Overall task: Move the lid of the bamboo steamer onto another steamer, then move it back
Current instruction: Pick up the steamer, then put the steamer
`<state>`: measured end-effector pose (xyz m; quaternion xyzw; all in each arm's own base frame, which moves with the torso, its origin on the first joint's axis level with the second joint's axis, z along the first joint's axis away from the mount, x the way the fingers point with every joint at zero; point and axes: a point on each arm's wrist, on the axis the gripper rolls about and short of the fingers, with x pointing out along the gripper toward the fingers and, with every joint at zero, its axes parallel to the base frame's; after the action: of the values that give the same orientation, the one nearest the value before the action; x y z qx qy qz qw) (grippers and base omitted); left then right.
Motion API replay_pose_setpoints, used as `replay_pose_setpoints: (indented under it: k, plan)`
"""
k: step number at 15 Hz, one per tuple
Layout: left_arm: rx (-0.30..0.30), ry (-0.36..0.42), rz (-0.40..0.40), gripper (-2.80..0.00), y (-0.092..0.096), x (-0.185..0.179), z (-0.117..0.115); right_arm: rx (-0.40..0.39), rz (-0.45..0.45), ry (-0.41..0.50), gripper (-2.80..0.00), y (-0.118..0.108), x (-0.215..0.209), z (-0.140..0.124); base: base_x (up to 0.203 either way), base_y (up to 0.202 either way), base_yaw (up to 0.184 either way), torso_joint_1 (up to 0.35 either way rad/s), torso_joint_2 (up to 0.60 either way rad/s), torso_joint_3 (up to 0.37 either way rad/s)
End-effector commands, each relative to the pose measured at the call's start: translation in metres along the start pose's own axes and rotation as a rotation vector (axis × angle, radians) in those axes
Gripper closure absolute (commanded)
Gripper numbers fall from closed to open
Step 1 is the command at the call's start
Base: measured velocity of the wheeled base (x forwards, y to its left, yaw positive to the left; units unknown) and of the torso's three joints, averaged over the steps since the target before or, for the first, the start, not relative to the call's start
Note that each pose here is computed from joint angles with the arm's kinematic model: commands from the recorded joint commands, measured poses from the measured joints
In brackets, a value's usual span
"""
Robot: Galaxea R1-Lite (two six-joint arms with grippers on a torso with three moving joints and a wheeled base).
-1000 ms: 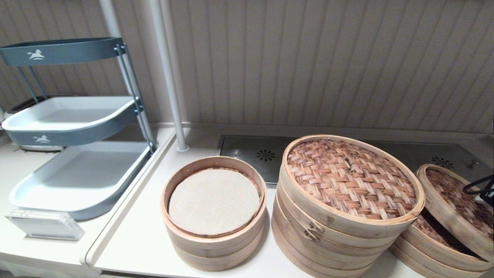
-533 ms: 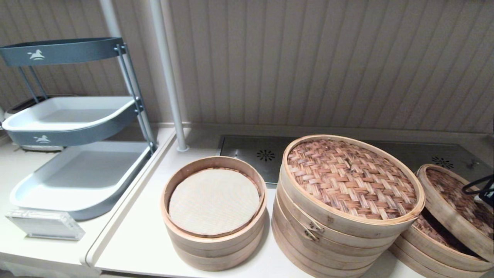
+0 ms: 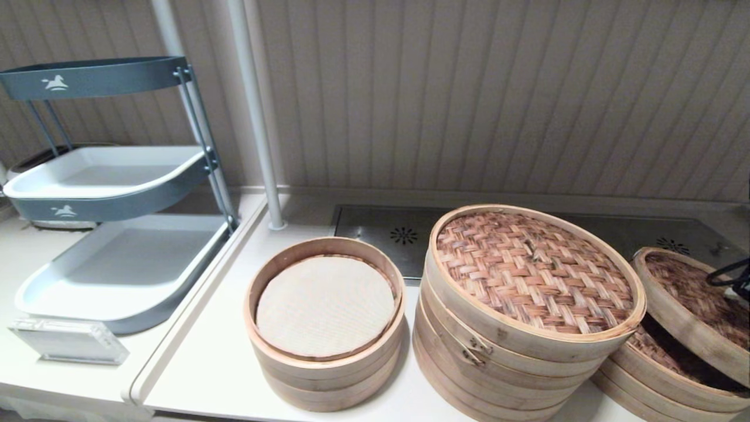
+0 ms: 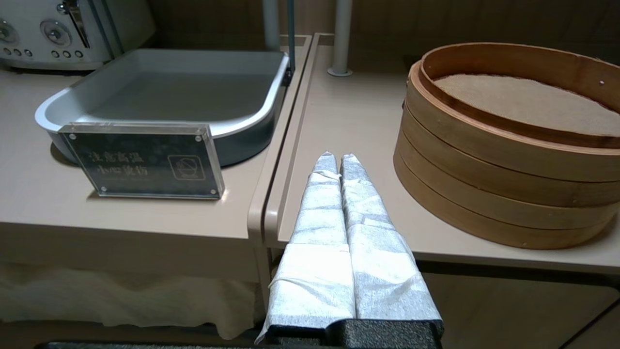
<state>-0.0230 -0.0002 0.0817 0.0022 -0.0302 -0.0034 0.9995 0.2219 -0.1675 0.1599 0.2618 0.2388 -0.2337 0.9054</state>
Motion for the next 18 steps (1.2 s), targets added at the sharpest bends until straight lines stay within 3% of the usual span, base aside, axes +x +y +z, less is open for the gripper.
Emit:
replay_pose_setpoints:
  k: [1, 10, 18]
  plan:
    - [0.000, 0.022, 0.001, 0.00, 0.000, 0.001, -0.007, -0.006, 0.011, -0.028, 0.00, 0.004, -0.006, 0.005, 0.000, 0.000, 0.000, 0.000, 0.00, 0.000]
    - [0.000, 0.022, -0.001, 0.00, 0.000, 0.001, -0.007, -0.040, 0.053, -0.097, 0.00, 0.025, -0.037, 0.023, 0.000, 0.000, 0.000, 0.000, 0.00, 0.000]
    - [0.000, 0.021, 0.002, 0.00, 0.000, 0.001, -0.007, -0.082, 0.122, -0.122, 0.00, 0.060, -0.059, 0.054, 0.000, 0.000, 0.000, 0.000, 0.00, 0.000]
